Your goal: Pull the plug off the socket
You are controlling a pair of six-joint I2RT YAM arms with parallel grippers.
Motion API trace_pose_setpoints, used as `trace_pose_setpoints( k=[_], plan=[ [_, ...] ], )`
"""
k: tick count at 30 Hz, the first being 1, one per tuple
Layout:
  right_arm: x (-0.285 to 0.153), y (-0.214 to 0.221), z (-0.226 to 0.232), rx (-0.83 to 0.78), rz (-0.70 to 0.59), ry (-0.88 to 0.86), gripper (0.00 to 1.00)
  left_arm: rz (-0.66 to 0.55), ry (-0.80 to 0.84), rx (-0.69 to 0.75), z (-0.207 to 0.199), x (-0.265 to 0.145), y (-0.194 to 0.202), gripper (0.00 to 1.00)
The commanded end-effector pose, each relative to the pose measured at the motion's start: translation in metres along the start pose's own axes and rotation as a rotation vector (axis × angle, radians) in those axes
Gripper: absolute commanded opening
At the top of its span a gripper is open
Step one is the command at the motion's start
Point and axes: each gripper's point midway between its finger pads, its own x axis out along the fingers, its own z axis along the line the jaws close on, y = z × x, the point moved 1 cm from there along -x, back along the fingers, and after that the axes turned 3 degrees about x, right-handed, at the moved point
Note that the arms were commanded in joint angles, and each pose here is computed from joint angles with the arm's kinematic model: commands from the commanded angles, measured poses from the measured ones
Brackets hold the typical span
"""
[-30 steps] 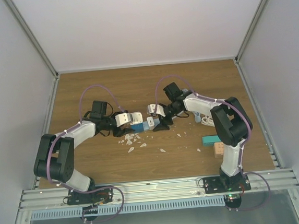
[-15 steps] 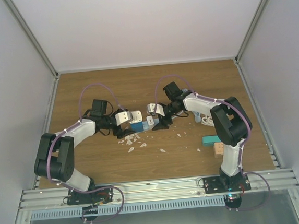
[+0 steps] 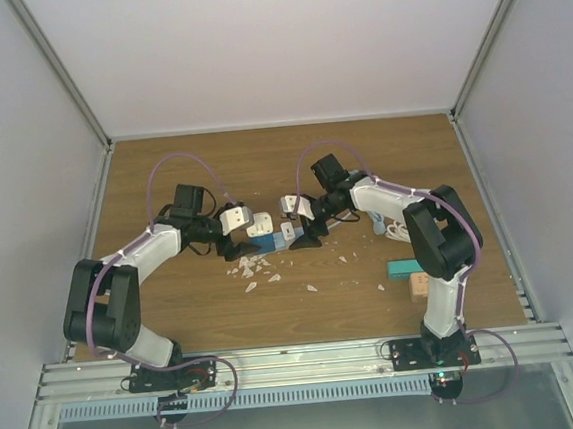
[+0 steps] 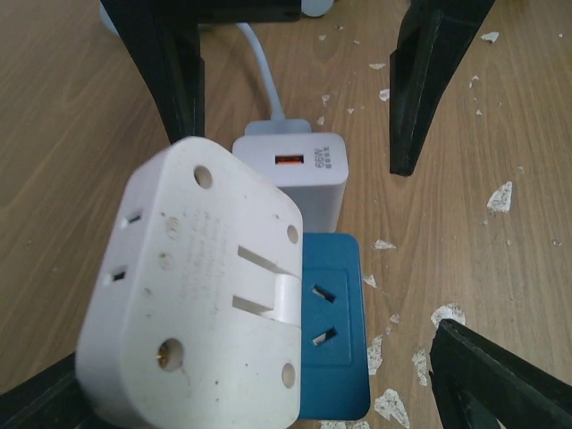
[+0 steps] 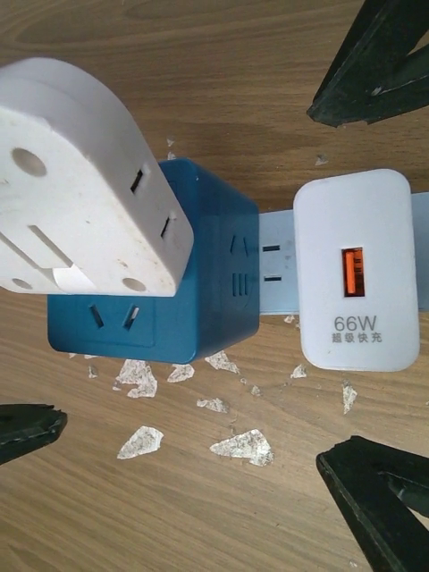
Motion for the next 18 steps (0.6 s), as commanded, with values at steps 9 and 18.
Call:
trace_pose_setpoints(
  k=[9, 18],
  plan=[
    [-0.083, -0.101, -0.032, 0.075, -0.246, 0.165, 1.0, -0.056, -0.01, 0.037, 0.002, -0.014, -0.028, 0.74],
    [-0.205, -0.185, -0.058, 0.258, -0.479, 0.379, 1.0, -0.039, -0.025, 0.024, 0.008, -0.016, -0.033, 0.57]
  ],
)
